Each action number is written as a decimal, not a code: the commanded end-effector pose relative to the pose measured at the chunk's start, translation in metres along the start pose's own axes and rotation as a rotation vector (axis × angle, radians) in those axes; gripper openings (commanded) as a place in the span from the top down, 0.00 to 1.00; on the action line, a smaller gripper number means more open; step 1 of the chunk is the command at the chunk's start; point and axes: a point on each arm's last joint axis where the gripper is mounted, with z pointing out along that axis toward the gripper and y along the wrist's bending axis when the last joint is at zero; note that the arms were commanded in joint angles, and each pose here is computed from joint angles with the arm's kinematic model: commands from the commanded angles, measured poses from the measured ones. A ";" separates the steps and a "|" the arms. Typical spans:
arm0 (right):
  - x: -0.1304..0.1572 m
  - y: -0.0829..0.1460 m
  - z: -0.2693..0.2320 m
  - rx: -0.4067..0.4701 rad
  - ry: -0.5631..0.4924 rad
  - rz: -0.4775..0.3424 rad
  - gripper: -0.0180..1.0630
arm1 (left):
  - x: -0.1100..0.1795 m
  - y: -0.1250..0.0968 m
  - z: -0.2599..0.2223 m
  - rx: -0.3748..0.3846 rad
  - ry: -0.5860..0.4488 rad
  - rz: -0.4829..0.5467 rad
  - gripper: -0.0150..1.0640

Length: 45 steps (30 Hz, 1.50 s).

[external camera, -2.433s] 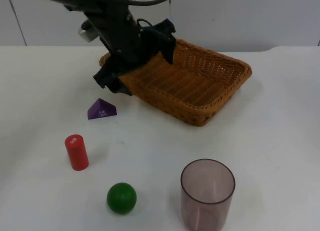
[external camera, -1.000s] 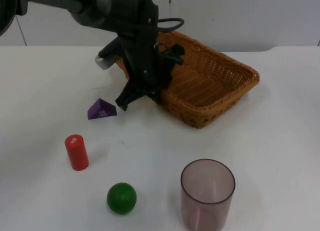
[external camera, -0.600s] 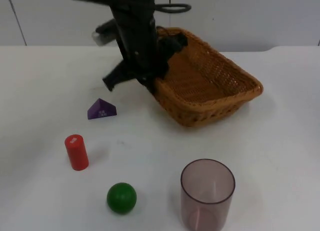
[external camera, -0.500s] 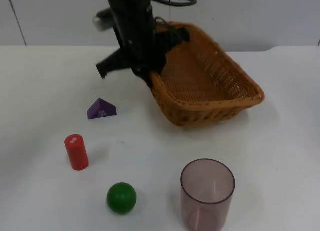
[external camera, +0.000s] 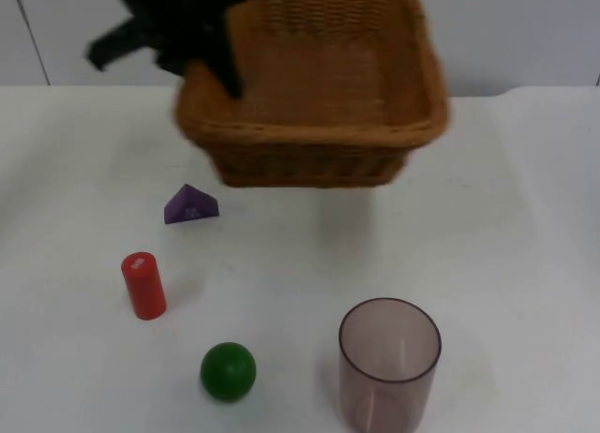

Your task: Pick up the basket with the left hand and place the triangular block into the basket with the right hand.

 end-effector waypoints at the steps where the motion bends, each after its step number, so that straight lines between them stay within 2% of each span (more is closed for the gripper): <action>1: -0.002 0.000 -0.003 -0.007 -0.013 0.003 0.02 | 0.011 0.008 -0.030 -0.038 -0.046 0.030 0.99; 3: -0.002 0.000 -0.003 -0.007 -0.013 0.003 0.02 | 0.018 0.017 -0.036 -0.064 -0.063 0.023 0.99; 5: -0.002 0.000 -0.003 -0.007 -0.013 0.003 0.02 | 0.036 0.032 -0.055 -0.101 -0.147 0.011 0.99; 8: -0.001 0.003 -0.003 -0.041 -0.007 0.034 0.02 | 0.066 0.063 -0.082 -0.107 -0.261 -0.039 0.99; 9: -0.001 0.003 -0.003 -0.041 -0.007 0.034 0.02 | 0.066 0.063 -0.082 -0.107 -0.261 -0.039 0.99; 10: -0.001 0.004 -0.003 -0.050 -0.004 0.035 0.02 | 0.077 0.072 -0.090 -0.105 -0.273 -0.036 0.99; 11: -0.001 0.007 0.000 -0.076 0.004 0.019 0.02 | 0.089 0.090 -0.102 -0.096 -0.269 -0.057 0.99; 12: 0.000 0.009 0.001 -0.088 0.011 0.021 0.02 | 0.092 0.096 -0.107 -0.086 -0.264 -0.064 0.99; 13: 0.001 0.013 0.007 -0.124 0.042 0.017 0.02 | 0.099 0.112 -0.118 -0.051 -0.242 -0.084 0.99; 14: 0.002 0.017 0.014 -0.156 0.065 0.008 0.02 | 0.101 0.124 -0.127 -0.033 -0.253 -0.138 0.99; 15: 0.002 0.017 0.014 -0.156 0.065 0.008 0.02 | 0.101 0.124 -0.127 -0.033 -0.253 -0.138 0.99; 17: 0.004 0.028 0.027 -0.231 0.105 -0.024 0.02 | 0.101 0.143 -0.143 0.029 -0.332 -0.266 0.99; 18: 0.005 0.035 0.035 -0.272 0.129 -0.052 0.02 | 0.101 0.148 -0.151 0.050 -0.370 -0.292 0.99; 20: 0.011 0.049 0.056 -0.329 0.191 -0.121 0.02 | 0.102 0.157 -0.156 0.044 -0.397 -0.311 0.99; 21: 0.011 0.049 0.056 -0.329 0.191 -0.121 0.02 | 0.102 0.157 -0.156 0.044 -0.397 -0.311 0.99; 24: 0.021 0.075 0.095 -0.390 0.250 -0.217 0.02 | 0.103 0.161 -0.155 0.001 -0.381 -0.295 0.99; 25: 0.023 0.085 0.108 -0.408 0.242 -0.245 0.02 | 0.103 0.161 -0.155 0.003 -0.382 -0.295 0.99; 26: 0.023 0.085 0.108 -0.408 0.242 -0.245 0.02 | 0.103 0.161 -0.155 0.003 -0.382 -0.295 0.99; 30: 0.031 0.132 0.166 -0.471 0.233 -0.341 0.02 | 0.104 0.161 -0.155 0.009 -0.378 -0.297 0.99; 31: 0.031 0.132 0.166 -0.471 0.233 -0.341 0.02 | 0.104 0.161 -0.155 0.009 -0.378 -0.297 0.99; 33: 0.034 0.165 0.202 -0.544 0.259 -0.423 0.02 | 0.104 0.161 -0.155 0.010 -0.375 -0.297 0.99; 35: 0.030 0.192 0.225 -0.632 0.261 -0.468 0.02 | 0.104 0.160 -0.155 0.012 -0.371 -0.297 0.99; 36: 0.030 0.192 0.225 -0.632 0.261 -0.468 0.02 | 0.104 0.160 -0.155 0.012 -0.371 -0.297 0.99; 40: 0.029 0.240 0.273 -0.829 0.289 -0.525 0.02 | 0.105 0.160 -0.155 0.014 -0.361 -0.293 0.99; 41: 0.029 0.240 0.273 -0.829 0.289 -0.525 0.02 | 0.105 0.160 -0.155 0.014 -0.361 -0.293 0.99; 43: 0.033 0.264 0.292 -0.886 0.292 -0.551 0.02 | 0.105 0.160 -0.155 0.011 -0.358 -0.291 0.99; 45: 0.037 0.284 0.312 -0.906 0.278 -0.583 0.02 | 0.105 0.160 -0.155 0.009 -0.357 -0.290 0.99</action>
